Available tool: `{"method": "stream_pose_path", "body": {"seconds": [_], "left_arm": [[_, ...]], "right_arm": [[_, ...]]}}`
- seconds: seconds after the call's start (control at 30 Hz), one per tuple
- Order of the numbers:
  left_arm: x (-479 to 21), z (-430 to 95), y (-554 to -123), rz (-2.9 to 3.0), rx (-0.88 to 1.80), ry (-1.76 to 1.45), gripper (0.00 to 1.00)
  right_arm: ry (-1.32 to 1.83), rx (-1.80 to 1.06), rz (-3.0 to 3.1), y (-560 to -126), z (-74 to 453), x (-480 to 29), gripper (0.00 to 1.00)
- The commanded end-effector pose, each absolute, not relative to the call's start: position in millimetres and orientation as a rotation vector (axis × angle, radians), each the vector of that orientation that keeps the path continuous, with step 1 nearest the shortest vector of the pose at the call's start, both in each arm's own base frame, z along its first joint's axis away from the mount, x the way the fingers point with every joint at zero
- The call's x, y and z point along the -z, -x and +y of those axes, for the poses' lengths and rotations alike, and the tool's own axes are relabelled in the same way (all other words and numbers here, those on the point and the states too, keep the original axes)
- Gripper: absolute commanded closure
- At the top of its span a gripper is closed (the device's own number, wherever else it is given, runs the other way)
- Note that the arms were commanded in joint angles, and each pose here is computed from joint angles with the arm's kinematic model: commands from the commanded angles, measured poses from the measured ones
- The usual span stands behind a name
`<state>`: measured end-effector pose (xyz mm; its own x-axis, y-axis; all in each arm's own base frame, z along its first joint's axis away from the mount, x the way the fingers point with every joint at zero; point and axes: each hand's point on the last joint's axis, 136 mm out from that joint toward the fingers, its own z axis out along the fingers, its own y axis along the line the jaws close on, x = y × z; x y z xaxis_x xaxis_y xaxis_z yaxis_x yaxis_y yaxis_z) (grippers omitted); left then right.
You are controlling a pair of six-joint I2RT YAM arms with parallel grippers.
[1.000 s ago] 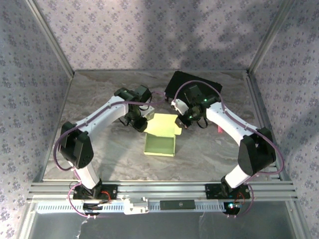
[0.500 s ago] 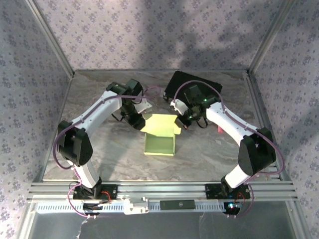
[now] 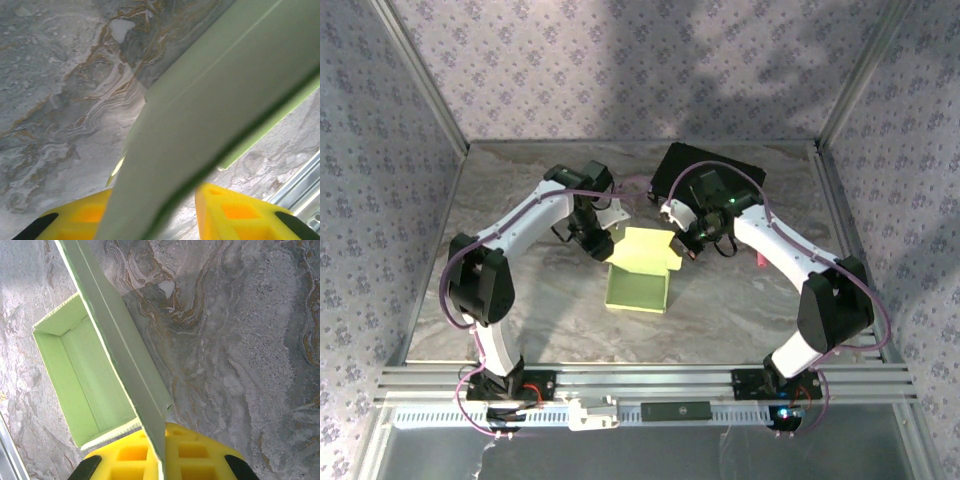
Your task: Fold the paper box
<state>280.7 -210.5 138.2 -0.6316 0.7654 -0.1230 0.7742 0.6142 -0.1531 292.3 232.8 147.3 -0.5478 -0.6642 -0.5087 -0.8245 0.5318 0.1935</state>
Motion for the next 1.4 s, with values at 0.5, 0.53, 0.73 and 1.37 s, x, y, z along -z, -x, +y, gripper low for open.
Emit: {"method": "stream_pose_path", "body": {"seconds": [0.5, 0.53, 0.73, 1.37], "left_arm": [[-166.1, -215.8, -283.1, 2.591, 0.561, -1.331, 0.5], [-166.7, -216.1, -284.6, 2.576, 0.555, -1.337, 0.5], [-167.8, -221.3, -293.6, 2.555, 0.553, -1.362, 0.5], [-179.4, -197.2, -311.0, 2.535, 0.428, -1.169, 0.5]], "right_arm": [[1.374, -0.707, 2.317, -293.3, 231.5, -157.6, 1.0], [1.384, -0.721, 2.317, -293.0, 233.3, -157.5, 1.0], [1.416, -0.709, 2.318, -294.6, 237.5, -154.1, 1.0], [1.455, -0.666, 2.292, -297.5, 232.1, -151.9, 1.0]]}}
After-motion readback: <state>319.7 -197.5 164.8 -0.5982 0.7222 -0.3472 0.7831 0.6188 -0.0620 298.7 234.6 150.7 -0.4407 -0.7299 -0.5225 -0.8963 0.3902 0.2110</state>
